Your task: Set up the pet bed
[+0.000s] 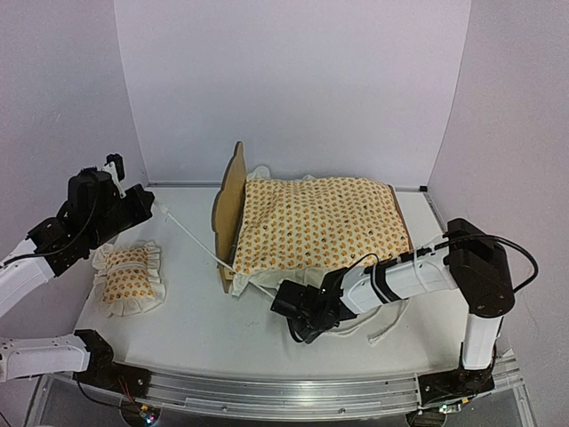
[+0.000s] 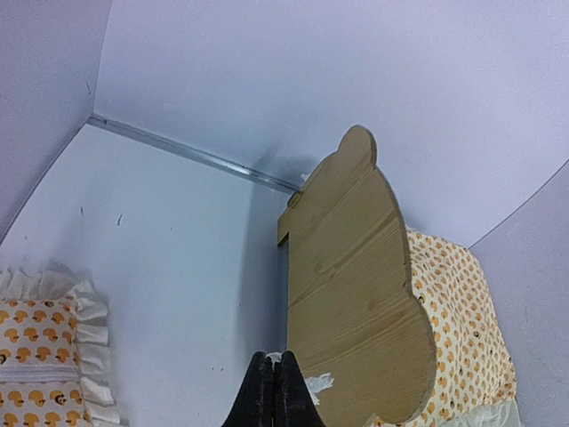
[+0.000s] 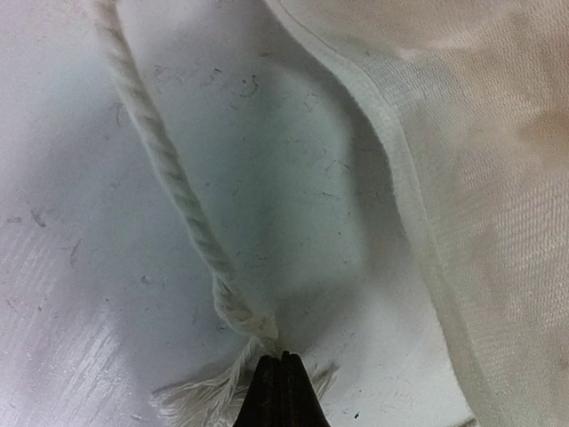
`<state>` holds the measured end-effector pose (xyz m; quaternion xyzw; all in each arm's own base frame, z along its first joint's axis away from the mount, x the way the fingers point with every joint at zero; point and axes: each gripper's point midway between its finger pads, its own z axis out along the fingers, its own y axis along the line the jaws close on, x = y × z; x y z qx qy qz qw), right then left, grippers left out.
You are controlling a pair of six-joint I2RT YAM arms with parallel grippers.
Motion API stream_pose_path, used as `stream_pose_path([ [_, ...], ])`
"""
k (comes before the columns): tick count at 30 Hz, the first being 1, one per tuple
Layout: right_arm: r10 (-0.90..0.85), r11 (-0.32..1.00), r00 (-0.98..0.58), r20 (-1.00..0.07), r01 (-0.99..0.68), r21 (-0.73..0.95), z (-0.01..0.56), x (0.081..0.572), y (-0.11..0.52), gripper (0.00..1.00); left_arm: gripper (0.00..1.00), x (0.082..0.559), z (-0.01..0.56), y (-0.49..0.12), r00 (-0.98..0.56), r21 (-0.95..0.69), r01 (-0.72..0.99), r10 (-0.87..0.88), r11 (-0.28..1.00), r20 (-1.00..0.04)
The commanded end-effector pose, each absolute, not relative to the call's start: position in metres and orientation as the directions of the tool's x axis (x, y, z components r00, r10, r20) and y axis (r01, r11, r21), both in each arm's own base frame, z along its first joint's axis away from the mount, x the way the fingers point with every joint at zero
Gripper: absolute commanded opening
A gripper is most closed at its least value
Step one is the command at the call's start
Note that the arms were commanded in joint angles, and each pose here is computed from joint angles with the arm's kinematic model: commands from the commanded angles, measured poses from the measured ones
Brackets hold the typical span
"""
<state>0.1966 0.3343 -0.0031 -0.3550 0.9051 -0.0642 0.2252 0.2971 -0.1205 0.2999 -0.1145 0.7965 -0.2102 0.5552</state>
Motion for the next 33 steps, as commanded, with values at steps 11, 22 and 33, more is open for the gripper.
stream_pose_path([
  [11,-0.703,0.569,-0.533,-0.471,-0.819,0.077,0.096,0.144,0.365,0.45,0.52,0.251,0.15,-0.112,-0.586,-0.589,-0.175,-0.565,0.789,-0.581],
  [22,-0.62,0.749,-0.548,-0.561,-0.626,-0.216,0.171,0.202,0.221,0.84,0.87,0.309,0.231,-0.074,-0.473,-0.354,-0.209,-0.411,0.912,-0.779],
  [33,-0.56,0.766,-0.507,-0.655,-0.619,-0.175,0.191,0.187,0.196,0.87,0.92,0.324,0.101,0.074,-0.469,-0.361,-0.712,-0.79,0.603,-0.394],
])
